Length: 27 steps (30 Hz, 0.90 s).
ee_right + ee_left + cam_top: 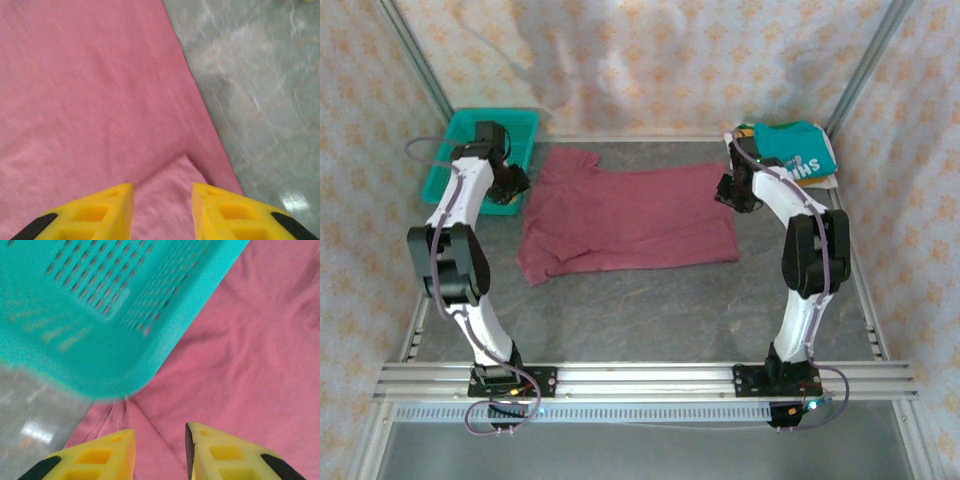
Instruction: Fold and stack the t-shirts
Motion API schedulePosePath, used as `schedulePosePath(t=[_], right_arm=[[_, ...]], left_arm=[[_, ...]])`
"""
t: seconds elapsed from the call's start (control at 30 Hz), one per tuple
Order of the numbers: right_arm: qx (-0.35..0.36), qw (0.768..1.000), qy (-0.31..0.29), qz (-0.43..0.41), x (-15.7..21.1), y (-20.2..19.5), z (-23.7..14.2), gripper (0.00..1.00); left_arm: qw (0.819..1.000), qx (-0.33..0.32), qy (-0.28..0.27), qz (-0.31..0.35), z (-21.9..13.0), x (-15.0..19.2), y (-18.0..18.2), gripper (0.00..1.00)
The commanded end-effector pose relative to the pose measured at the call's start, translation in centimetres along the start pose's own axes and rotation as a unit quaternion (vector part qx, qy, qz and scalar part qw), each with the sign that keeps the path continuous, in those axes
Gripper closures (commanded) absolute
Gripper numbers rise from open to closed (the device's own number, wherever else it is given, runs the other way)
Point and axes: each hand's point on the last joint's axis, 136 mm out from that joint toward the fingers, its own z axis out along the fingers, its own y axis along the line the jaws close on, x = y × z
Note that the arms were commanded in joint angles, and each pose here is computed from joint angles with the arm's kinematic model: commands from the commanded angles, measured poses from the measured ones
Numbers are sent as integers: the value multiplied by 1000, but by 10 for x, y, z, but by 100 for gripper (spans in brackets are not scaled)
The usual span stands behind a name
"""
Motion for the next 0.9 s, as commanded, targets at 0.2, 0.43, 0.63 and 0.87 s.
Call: schedulePosePath(t=[0.2,0.43,0.63,0.87], right_arm=[[-71,989,-59,-115,19,43,-57,62],[-80,988,-37,-124,54,32,-34,62],[-76,988,-19,-136,62,31,-18,62],[-93,986,-26,-137,54,44,-20,61]], left_arm=[[997,14,-47,52,-30,53,-28,66],[998,-34,14,47,-10,137,4,66],[998,-53,31,31,7,161,23,61],[997,-35,45,43,36,166,7,63]])
